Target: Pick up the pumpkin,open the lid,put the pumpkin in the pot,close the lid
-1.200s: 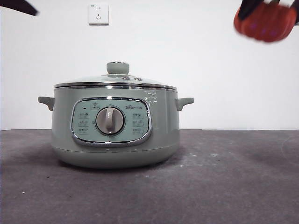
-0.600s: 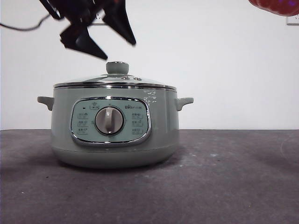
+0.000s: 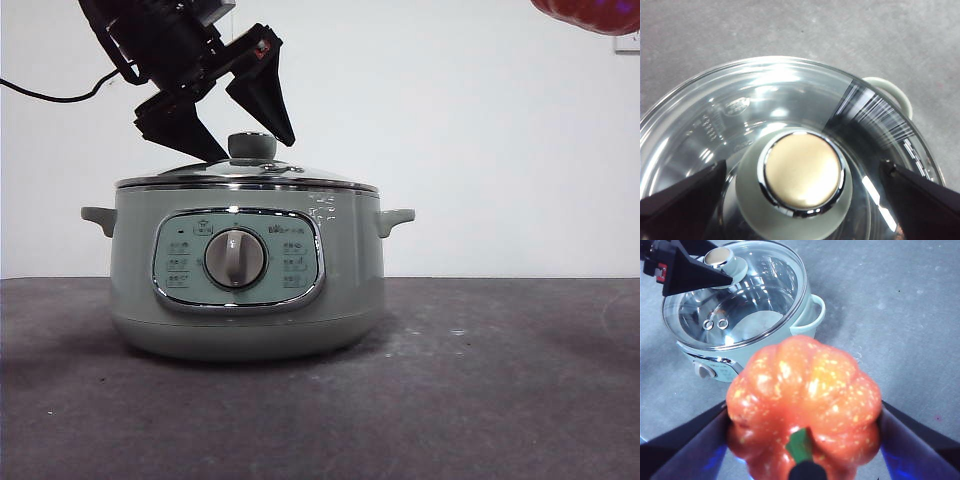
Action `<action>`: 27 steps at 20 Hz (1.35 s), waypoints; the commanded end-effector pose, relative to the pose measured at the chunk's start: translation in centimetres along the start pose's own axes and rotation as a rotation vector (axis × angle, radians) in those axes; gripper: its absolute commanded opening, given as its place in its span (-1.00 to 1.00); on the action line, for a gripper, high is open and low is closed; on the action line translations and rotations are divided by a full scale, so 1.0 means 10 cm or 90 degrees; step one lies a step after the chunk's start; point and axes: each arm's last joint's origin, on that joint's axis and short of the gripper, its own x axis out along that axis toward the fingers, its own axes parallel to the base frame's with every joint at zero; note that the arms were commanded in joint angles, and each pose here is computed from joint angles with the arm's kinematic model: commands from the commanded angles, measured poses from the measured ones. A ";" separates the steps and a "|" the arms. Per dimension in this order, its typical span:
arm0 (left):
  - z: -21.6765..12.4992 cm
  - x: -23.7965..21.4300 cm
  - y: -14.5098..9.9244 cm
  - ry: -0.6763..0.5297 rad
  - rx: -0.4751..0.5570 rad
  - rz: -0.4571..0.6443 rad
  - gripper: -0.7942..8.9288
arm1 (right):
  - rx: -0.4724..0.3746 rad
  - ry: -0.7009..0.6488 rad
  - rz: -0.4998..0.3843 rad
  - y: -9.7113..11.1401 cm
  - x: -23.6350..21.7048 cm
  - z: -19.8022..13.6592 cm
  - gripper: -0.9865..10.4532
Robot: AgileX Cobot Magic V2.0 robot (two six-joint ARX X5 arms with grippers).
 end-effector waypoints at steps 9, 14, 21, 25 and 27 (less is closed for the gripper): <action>-0.02 0.02 -0.01 0.008 0.002 -0.004 -0.57 | 0.006 -0.004 0.000 0.00 0.00 0.01 -0.84; -0.02 0.02 -0.02 0.007 0.002 -0.008 -0.85 | 0.006 -0.004 0.000 0.00 0.00 0.01 -0.84; 0.09 -0.29 -0.06 -0.047 0.013 0.002 -0.85 | 0.008 0.007 0.002 0.00 0.05 0.02 -0.84; 0.16 -0.64 -0.13 -0.101 0.026 0.011 -0.85 | 0.010 0.026 0.003 -0.02 0.17 0.04 -0.84; 0.17 -0.88 -0.18 -0.124 0.030 0.030 -0.85 | 0.006 0.020 0.019 -0.01 0.26 0.09 -0.84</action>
